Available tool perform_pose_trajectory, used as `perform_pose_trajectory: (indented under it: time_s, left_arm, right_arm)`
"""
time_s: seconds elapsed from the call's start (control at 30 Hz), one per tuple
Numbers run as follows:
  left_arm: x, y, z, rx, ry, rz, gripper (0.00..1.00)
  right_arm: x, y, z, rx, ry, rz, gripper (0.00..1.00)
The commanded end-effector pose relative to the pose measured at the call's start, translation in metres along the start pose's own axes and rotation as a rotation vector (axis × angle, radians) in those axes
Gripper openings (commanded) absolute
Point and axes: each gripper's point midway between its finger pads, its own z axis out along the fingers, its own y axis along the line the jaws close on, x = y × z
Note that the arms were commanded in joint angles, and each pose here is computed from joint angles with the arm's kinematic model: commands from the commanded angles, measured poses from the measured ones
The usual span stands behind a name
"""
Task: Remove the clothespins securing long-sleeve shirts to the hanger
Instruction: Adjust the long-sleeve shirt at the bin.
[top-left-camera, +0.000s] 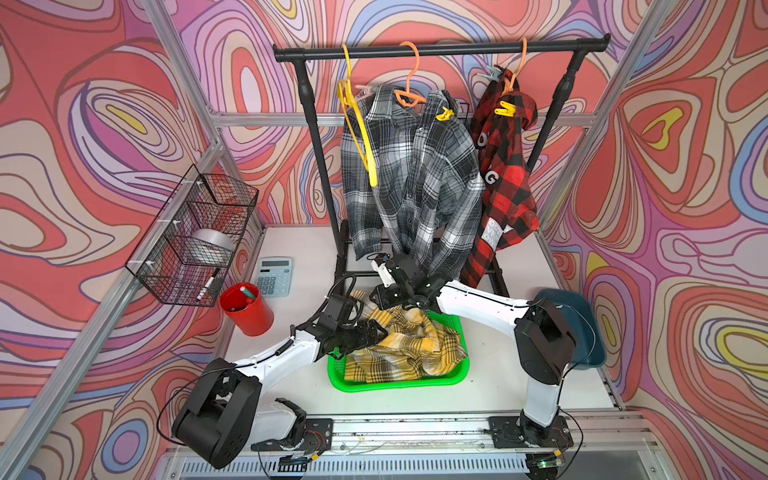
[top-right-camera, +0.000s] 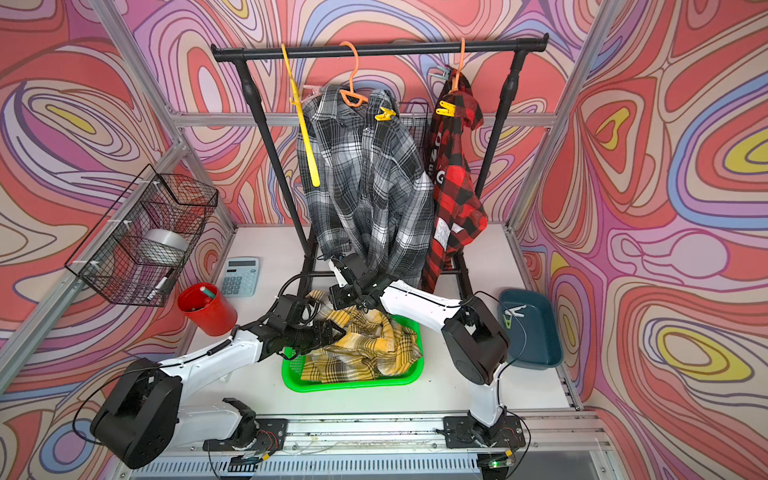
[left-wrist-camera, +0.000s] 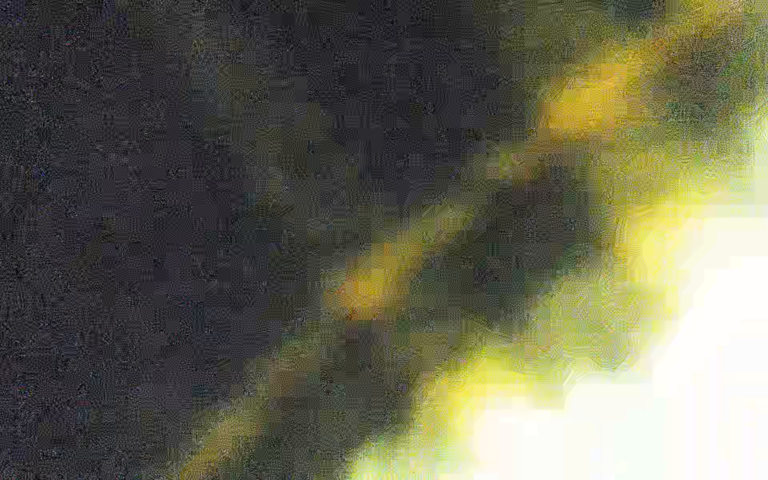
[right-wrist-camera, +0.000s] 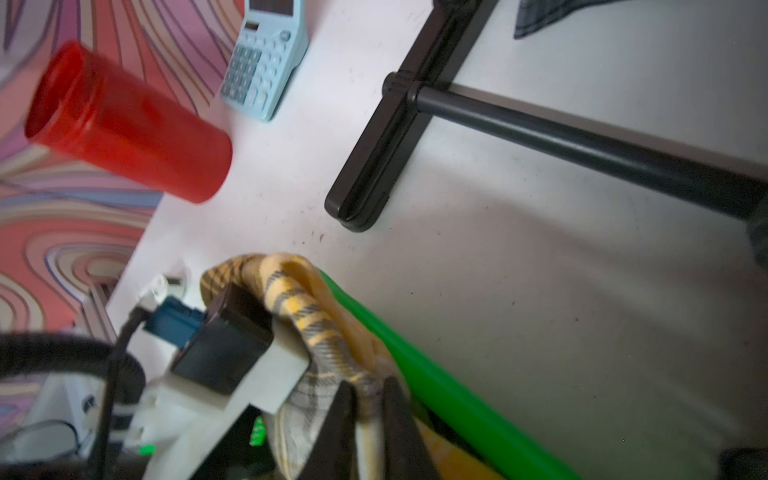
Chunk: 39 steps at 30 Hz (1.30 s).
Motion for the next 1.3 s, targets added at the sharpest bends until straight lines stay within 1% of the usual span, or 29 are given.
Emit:
perform_pose_trajectory:
  time_s: [0.0, 0.03, 0.27, 0.37, 0.5, 0.53, 0.7, 0.8, 0.87, 0.9, 0.97, 1.1, 1.17, 1.27]
  left_arm:
    - [-0.024, -0.025, -0.009, 0.044, -0.066, 0.067, 0.88]
    - [-0.027, -0.03, -0.012, 0.05, -0.076, 0.077, 0.88]
    - [-0.049, -0.056, -0.046, 0.079, -0.176, 0.155, 0.95]
    - [-0.054, -0.057, -0.064, 0.084, -0.225, 0.163, 0.98]
    - [-0.061, -0.052, -0.088, 0.083, -0.284, 0.146, 1.0]
    - [-0.063, -0.05, -0.095, 0.083, -0.304, 0.135, 1.0]
    - [-0.081, -0.048, -0.131, 0.115, -0.422, 0.1, 1.0]
    - [-0.093, -0.05, -0.151, 0.13, -0.496, 0.068, 1.0]
    - [-0.1, -0.049, -0.162, 0.151, -0.532, 0.017, 1.0]
    - [-0.108, -0.053, -0.17, 0.176, -0.568, 0.015, 1.0]
    - [-0.118, -0.052, -0.181, 0.188, -0.618, -0.008, 1.0]
    - [-0.134, -0.049, -0.193, 0.2, -0.672, -0.029, 1.0]
    - [-0.14, -0.05, -0.198, 0.213, -0.685, -0.038, 1.0]
    - [-0.149, -0.051, -0.203, 0.235, -0.702, -0.046, 1.0]
  right_arm:
    - [-0.008, 0.001, 0.001, 0.024, -0.016, -0.042, 0.01]
    - [-0.011, 0.0, -0.001, 0.028, -0.024, -0.05, 0.0]
    - [-0.028, -0.005, -0.026, 0.103, -0.087, -0.118, 0.0]
    - [-0.033, -0.007, -0.036, 0.124, -0.116, -0.131, 0.0]
    - [-0.034, -0.01, -0.044, 0.138, -0.138, -0.147, 0.0]
    - [-0.037, -0.007, -0.052, 0.132, -0.157, -0.151, 0.0]
    - [-0.035, -0.003, -0.064, 0.118, -0.172, -0.173, 0.0]
    - [-0.032, 0.003, -0.073, 0.083, -0.185, -0.18, 0.0]
    - [-0.026, 0.008, -0.08, 0.051, -0.181, -0.192, 0.0]
    - [-0.022, 0.01, -0.084, 0.033, -0.174, -0.197, 0.0]
    - [-0.011, 0.023, -0.094, -0.041, -0.167, -0.221, 0.0]
    - [0.012, 0.04, -0.118, -0.153, -0.18, -0.26, 0.0]
    - [0.027, 0.04, -0.122, -0.166, -0.14, -0.27, 0.0]
    - [0.057, 0.034, -0.113, -0.167, -0.033, -0.256, 0.0]
